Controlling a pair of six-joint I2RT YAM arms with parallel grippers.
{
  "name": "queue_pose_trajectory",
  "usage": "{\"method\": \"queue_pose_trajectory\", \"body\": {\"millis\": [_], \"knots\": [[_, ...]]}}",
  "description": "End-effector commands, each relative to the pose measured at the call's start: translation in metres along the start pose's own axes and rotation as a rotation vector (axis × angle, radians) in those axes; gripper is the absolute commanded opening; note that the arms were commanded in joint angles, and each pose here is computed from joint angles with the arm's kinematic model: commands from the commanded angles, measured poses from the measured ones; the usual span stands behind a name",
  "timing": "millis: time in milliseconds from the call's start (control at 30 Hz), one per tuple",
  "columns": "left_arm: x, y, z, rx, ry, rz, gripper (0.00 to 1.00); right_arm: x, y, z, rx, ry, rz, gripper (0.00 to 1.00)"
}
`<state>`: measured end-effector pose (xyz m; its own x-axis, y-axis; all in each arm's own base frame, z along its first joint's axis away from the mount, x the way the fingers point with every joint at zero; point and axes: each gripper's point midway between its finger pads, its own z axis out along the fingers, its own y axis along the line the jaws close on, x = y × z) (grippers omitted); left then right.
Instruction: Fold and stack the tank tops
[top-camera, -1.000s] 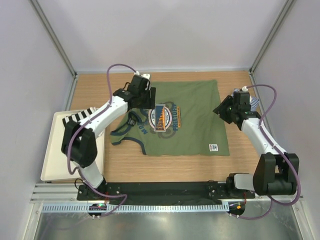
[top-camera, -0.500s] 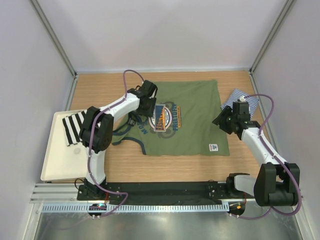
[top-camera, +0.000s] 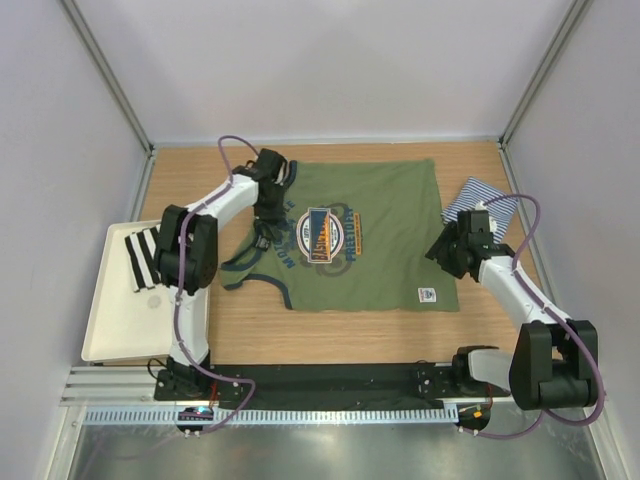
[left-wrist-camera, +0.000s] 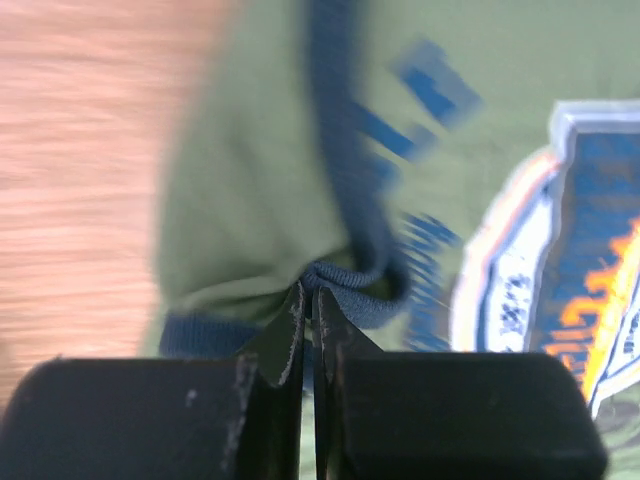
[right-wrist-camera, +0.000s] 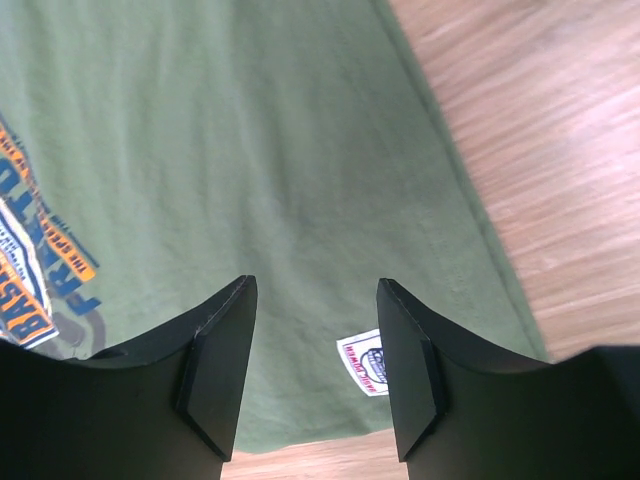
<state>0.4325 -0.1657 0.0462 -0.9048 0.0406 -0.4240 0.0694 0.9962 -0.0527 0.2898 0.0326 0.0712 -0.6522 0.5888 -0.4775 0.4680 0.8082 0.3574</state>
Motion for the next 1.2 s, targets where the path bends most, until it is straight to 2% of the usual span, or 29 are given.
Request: {"method": "queue_pose_trajectory", "body": {"millis": [0, 167, 300, 367, 600, 700, 767, 800, 1067, 1100, 1133, 1167], "knots": [[-0.060, 0.022, -0.038, 0.079, -0.161, -0.131, 0.00, 0.004, -0.018, 0.000, 0.088, -0.014, 0.035, 0.57], [-0.109, 0.053, -0.030, 0.172, -0.247, -0.287, 0.00, 0.021, -0.022, 0.004, 0.064, 0.018, 0.060, 0.57], [-0.134, 0.082, -0.014, 0.105, -0.254, -0.335, 0.00, 0.033, -0.034, 0.010, 0.102, 0.037, 0.056, 0.57], [-0.139, 0.100, -0.003, 0.039, -0.243, -0.359, 0.00, 0.038, -0.042, 0.014, 0.137, 0.053, 0.053, 0.57], [-0.148, 0.133, 0.008, 0.002, -0.257, -0.435, 0.00, 0.044, -0.063, 0.017, 0.250, 0.052, 0.096, 0.53], [-0.150, 0.157, 0.006, -0.050, -0.271, -0.469, 0.00, 0.045, -0.065, 0.014, 0.247, 0.032, 0.116, 0.51], [-0.151, 0.158, 0.005, -0.054, -0.279, -0.471, 0.00, 0.046, -0.065, 0.014, 0.241, 0.030, 0.124, 0.51], [-0.150, 0.177, 0.005, -0.082, -0.284, -0.498, 0.00, 0.046, -0.065, 0.013, 0.238, 0.025, 0.125, 0.51], [-0.152, 0.198, 0.011, -0.070, -0.286, -0.559, 0.01, 0.042, -0.070, 0.004, 0.267, 0.000, 0.135, 0.50], [-0.152, 0.197, 0.013, -0.061, -0.284, -0.563, 0.06, 0.041, -0.071, 0.002, 0.271, -0.009, 0.138, 0.50], [-0.155, 0.196, 0.013, -0.058, -0.289, -0.561, 0.37, 0.039, -0.071, 0.001, 0.274, -0.021, 0.145, 0.50], [-0.159, 0.181, 0.012, 0.027, -0.285, -0.547, 0.49, 0.034, -0.070, -0.003, 0.269, -0.049, 0.153, 0.50]]}}
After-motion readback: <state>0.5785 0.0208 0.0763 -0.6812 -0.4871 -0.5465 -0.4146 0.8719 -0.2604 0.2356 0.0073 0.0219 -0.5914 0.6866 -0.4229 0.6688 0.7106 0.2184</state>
